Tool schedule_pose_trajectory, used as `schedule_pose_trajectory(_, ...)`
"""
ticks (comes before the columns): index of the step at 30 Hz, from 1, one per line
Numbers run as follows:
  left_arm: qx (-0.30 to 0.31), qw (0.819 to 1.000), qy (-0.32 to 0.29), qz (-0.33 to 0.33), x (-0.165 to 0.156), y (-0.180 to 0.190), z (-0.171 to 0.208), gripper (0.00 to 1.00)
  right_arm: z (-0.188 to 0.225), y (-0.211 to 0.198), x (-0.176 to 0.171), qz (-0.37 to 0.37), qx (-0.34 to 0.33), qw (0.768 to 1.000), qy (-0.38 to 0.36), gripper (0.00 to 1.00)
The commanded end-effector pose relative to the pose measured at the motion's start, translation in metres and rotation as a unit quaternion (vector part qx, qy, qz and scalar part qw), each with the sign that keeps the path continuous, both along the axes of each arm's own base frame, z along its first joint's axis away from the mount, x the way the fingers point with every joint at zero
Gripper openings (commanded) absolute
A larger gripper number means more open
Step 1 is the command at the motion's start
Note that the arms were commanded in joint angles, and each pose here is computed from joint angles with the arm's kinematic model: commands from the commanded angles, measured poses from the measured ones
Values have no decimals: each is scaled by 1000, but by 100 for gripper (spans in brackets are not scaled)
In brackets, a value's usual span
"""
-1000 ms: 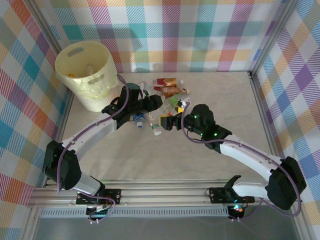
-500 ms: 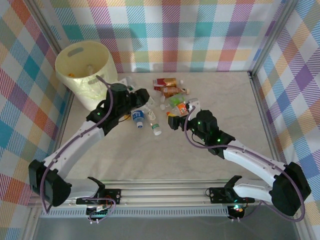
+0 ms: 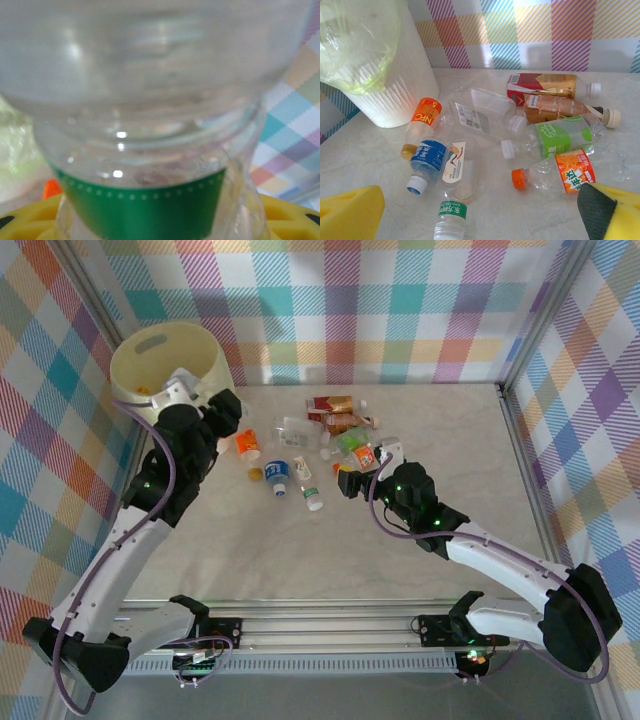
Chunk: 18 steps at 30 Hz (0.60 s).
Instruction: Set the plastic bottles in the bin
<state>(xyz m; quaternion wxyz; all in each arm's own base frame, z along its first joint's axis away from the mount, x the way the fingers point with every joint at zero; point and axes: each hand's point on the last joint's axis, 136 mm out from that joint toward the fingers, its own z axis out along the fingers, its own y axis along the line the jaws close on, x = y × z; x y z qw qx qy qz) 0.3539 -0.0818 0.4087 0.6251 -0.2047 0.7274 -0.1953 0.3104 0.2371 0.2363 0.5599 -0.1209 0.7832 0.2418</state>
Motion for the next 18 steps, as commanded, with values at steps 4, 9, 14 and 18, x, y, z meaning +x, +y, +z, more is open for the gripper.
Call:
schedule_pose_trajectory(4,48,993,-68,82,19,44,60,47,9,-2,4,-17,29,999,-15,100)
schedule_pose_trajectory(9,89,984,-95,118,46,74,91,47,8,-1,4,-15,25,1000,-10,100)
schedule_pose_trajectory(14,151,974,-92,142,79,96,102,49,4,-1,4,-16,27,1000,0,100)
schedule_pose_trajectory(18,207,964,-85,141,104,108,103,49,2,2,3,-9,24,1000,6,100)
